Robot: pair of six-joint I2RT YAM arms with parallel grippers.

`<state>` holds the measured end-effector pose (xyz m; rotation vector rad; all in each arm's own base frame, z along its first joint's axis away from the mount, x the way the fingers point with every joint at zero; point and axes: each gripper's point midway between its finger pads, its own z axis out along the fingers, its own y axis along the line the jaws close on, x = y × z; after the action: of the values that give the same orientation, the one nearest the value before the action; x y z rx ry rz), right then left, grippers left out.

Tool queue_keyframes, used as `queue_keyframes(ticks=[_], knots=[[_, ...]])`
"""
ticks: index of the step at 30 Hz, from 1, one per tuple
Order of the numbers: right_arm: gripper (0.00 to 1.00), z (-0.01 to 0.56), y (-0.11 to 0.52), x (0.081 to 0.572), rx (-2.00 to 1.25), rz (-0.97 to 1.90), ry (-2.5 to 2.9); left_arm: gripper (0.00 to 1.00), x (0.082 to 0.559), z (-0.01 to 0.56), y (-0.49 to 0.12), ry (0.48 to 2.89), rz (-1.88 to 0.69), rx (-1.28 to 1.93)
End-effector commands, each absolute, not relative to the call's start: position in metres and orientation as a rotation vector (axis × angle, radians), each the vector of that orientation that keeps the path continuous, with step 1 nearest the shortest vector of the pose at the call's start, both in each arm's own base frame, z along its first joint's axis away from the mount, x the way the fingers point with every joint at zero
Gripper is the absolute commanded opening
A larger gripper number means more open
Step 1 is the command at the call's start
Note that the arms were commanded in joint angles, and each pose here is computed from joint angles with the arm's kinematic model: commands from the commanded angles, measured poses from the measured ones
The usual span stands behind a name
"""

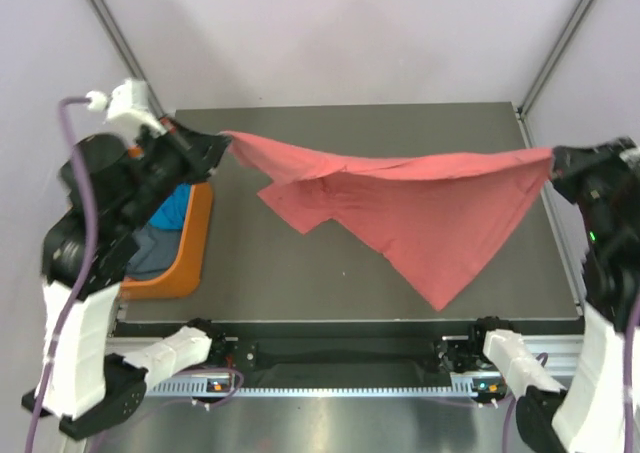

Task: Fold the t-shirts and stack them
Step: Flatten the tshirt out

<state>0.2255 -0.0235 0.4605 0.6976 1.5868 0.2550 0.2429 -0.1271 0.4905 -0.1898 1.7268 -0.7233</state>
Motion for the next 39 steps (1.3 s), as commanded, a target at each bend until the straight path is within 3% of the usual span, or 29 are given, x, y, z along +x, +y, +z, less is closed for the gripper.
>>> queue_keyframes(ticks=[1, 5, 10, 16, 21, 25, 28, 33, 39], knots=[[0.0, 0.49, -0.019, 0.159, 0.672, 0.259, 1.499, 0.0, 0.185, 0.532, -0.117, 1.61, -0.867, -0.163], [0.0, 0.524, -0.004, 0.118, 0.612, 0.34, 1.407, 0.0, 0.137, 0.579, -0.097, 1.484, -0.916, -0.15], [0.0, 0.525, 0.003, 0.127, 0.581, 0.379, 1.427, 0.0, 0.126, 0.596, -0.088, 1.439, -0.914, -0.158], [0.0, 0.509, 0.003, 0.183, 0.549, 0.385, 1.469, 0.0, 0.197, 0.54, -0.109, 1.589, -0.792, -0.181], [0.0, 0.484, 0.01, 0.263, 0.494, 0.453, 1.513, 0.0, 0.282, 0.49, -0.121, 1.694, -0.584, -0.202], [0.0, 0.49, 0.01, 0.32, 0.464, 0.496, 1.488, 0.0, 0.348, 0.5, -0.114, 1.636, -0.399, -0.279], [0.0, 0.528, 0.008, 0.349, 0.411, 0.486, 1.433, 0.0, 0.365, 0.554, -0.117, 1.466, -0.412, -0.266], [0.0, 0.563, -0.001, 0.368, 0.405, 0.446, 1.394, 0.0, 0.347, 0.633, -0.101, 1.246, -0.445, -0.292], [0.0, 0.596, -0.004, 0.318, 0.398, 0.401, 1.301, 0.0, 0.286, 0.67, -0.087, 1.098, -0.599, -0.304]])
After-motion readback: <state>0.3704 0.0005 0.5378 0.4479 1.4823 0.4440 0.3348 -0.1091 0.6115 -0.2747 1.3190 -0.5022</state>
